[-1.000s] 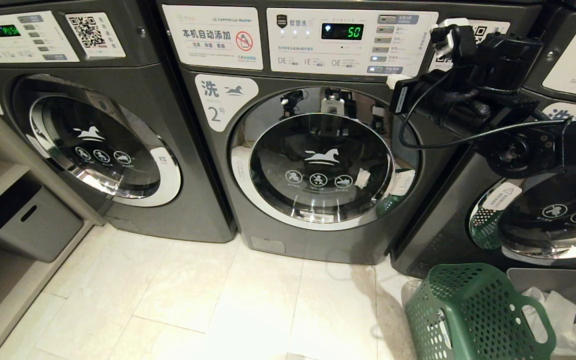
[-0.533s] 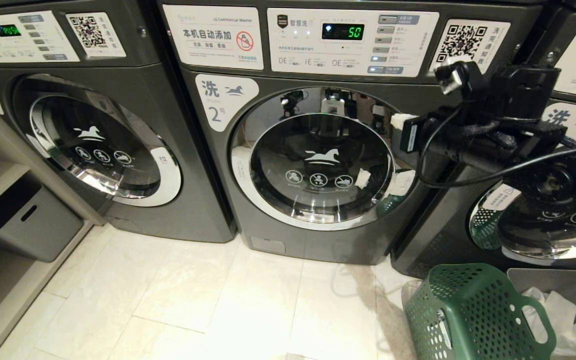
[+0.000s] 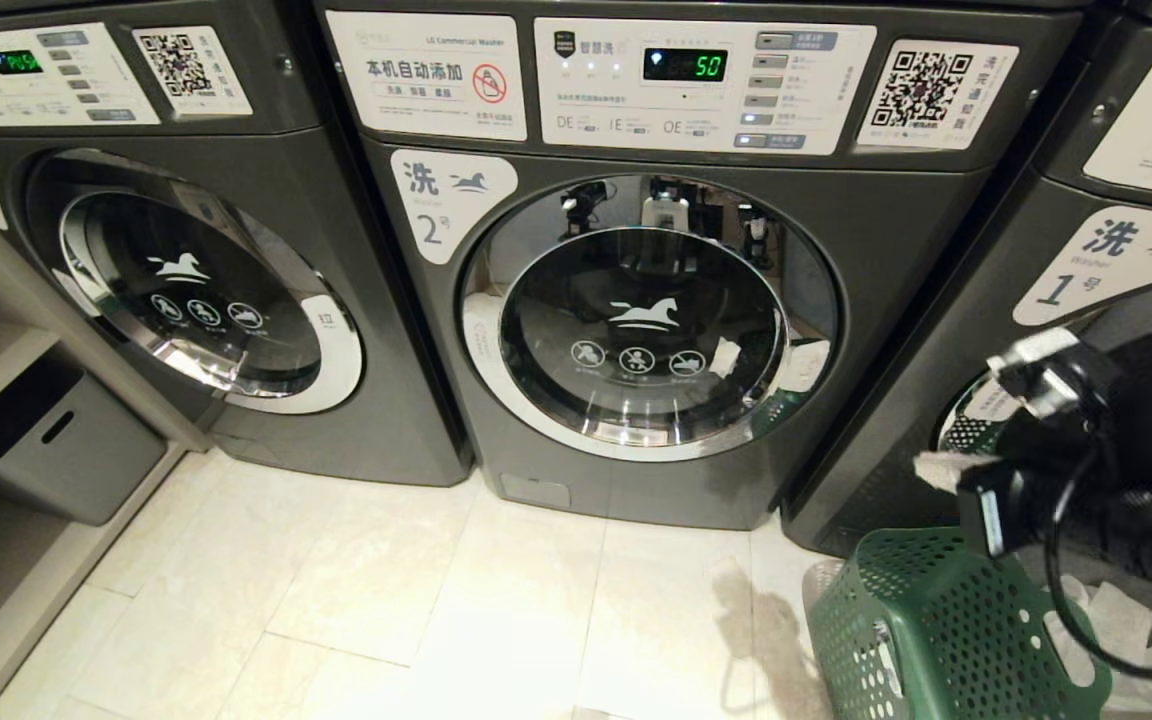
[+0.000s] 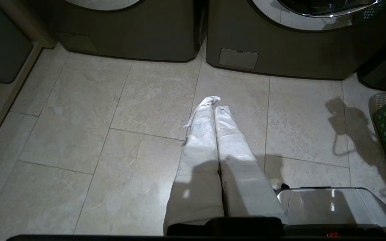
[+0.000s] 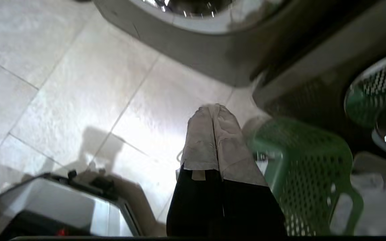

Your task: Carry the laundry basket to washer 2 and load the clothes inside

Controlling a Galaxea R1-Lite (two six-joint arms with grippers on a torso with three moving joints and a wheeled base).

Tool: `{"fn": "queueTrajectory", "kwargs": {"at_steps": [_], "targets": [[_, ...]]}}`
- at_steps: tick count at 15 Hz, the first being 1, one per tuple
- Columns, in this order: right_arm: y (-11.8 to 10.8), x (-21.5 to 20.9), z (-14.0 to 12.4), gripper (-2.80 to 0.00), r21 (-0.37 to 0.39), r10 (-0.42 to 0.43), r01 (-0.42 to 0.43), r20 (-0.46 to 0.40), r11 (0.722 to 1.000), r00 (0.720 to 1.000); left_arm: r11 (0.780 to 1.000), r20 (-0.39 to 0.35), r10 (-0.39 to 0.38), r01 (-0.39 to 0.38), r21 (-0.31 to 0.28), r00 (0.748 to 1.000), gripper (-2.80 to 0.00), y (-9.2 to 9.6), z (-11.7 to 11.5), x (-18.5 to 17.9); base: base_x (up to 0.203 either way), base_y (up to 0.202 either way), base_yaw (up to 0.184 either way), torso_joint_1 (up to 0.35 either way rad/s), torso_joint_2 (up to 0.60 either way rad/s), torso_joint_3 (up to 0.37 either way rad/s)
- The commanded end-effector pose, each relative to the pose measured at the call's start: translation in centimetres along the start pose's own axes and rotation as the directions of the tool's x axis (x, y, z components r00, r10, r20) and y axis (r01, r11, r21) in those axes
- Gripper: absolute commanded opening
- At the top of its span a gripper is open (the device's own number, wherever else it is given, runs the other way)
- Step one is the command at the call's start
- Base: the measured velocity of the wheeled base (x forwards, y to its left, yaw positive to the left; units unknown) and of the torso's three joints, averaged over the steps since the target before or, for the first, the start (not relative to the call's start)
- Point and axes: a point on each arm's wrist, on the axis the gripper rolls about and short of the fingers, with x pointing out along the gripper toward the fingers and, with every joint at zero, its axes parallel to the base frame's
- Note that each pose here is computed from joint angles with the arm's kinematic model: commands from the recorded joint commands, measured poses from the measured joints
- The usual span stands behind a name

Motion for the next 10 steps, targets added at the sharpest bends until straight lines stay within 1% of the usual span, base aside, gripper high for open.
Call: {"fn": "queueTrajectory", "kwargs": {"at_steps": [1, 3, 5, 8, 9, 10], "targets": [[0.0, -4.4, -4.6, -2.80, 0.022, 0.013, -0.012, -0.023, 1.000, 1.000, 1.000, -0.002, 0.000, 0.000, 0.000, 1.000, -2.80, 0.0, 0.0, 0.0, 0.000, 0.000, 0.000, 0.000, 0.00, 0.000], [0.3, -7.5, -8.8, -2.80, 0.035, 0.056, -0.055, -0.031, 0.998, 0.998, 1.000, -0.002, 0.000, 0.000, 0.000, 1.000, -2.80, 0.0, 0.0, 0.0, 0.000, 0.000, 0.000, 0.000, 0.00, 0.000], [0.8, -10.2, -12.2, -2.80, 0.038, 0.055, -0.056, 0.009, 0.998, 0.998, 1.000, -0.002, 0.000, 0.000, 0.000, 1.000, -2.80, 0.0, 0.0, 0.0, 0.000, 0.000, 0.000, 0.000, 0.00, 0.000], [1.6, -13.6, -15.2, -2.80, 0.040, 0.031, -0.035, 0.084, 0.999, 0.996, 1.000, -0.002, 0.000, 0.000, 0.000, 1.000, -2.80, 0.0, 0.0, 0.0, 0.000, 0.000, 0.000, 0.000, 0.00, 0.000], [1.8, -14.5, -15.9, -2.80, 0.044, 0.013, -0.018, 0.116, 0.999, 0.993, 1.000, -0.002, 0.000, 0.000, 0.000, 1.000, -2.80, 0.0, 0.0, 0.0, 0.000, 0.000, 0.000, 0.000, 0.00, 0.000], [2.0, -15.4, -16.6, -2.80, 0.046, -0.018, 0.011, 0.168, 0.999, 0.986, 1.000, -0.002, 0.000, 0.000, 0.000, 1.000, -2.80, 0.0, 0.0, 0.0, 0.000, 0.000, 0.000, 0.000, 0.00, 0.000]]}}
